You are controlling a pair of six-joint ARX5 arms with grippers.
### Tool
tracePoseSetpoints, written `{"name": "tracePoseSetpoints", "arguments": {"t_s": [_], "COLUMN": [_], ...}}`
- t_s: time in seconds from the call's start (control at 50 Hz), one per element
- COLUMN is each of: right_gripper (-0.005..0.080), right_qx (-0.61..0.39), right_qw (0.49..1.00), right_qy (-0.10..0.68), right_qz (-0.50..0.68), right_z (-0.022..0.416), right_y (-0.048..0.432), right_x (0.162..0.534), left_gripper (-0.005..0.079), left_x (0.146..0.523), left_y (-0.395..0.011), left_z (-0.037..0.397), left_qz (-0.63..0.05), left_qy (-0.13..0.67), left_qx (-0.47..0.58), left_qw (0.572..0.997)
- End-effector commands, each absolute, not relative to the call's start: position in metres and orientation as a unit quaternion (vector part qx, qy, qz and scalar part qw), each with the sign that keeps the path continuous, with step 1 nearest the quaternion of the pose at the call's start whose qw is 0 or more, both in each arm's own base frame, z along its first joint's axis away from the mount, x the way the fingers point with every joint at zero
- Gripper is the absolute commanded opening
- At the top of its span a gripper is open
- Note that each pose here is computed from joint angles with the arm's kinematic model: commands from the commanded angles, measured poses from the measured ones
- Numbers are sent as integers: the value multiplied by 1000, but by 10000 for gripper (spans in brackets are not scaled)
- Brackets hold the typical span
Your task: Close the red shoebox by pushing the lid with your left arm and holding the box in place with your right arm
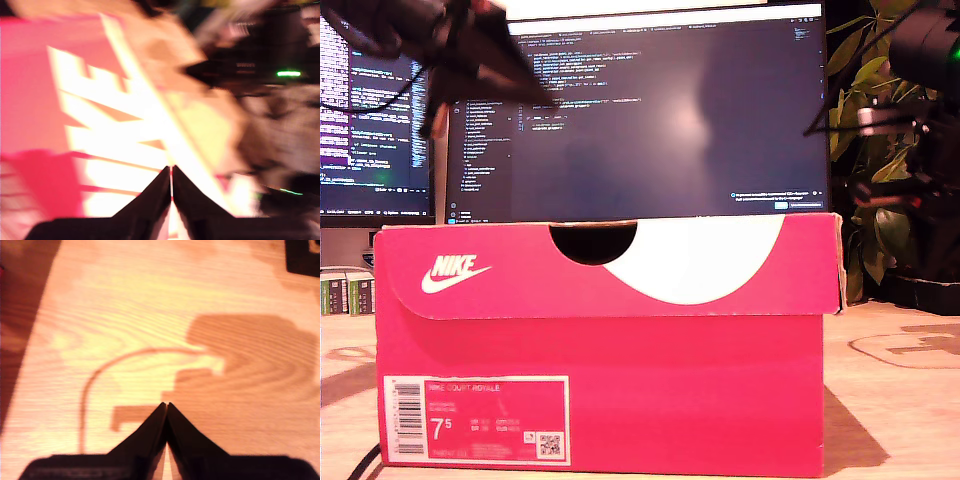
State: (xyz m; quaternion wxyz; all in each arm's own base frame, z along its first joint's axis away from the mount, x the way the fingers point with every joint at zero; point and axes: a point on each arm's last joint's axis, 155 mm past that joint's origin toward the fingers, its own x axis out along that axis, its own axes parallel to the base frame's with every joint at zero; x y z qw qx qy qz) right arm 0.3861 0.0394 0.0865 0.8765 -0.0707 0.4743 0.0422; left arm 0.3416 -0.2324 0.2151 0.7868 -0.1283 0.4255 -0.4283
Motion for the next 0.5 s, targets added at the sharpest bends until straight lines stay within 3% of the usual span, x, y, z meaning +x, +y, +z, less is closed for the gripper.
{"name": "tracePoseSetpoints", "arguments": {"t_s": [0.0, 0.24, 0.38, 0.48], "right_gripper": [-12, -12, -13, -13], "right_qx": [-65, -33, -5, 15], "right_qw": [898, 948, 971, 960], "right_qy": [432, 311, 211, 212], "right_qz": [48, 55, 115, 183], "right_z": [120, 207, 270, 272], "right_y": [45, 49, 71, 103], "right_x": [396, 395, 389, 381], "left_gripper": [-19, -19, -19, -19], "left_x": [350, 363, 358, 356], "left_y": [-221, -175, -157, -154], "left_z": [247, 319, 346, 347], "left_qz": [-410, -321, -296, -294], "left_qy": [368, 225, 183, 183], "left_qx": [-89, 5, 15, 14], "left_qw": [830, 920, 937, 938]}}
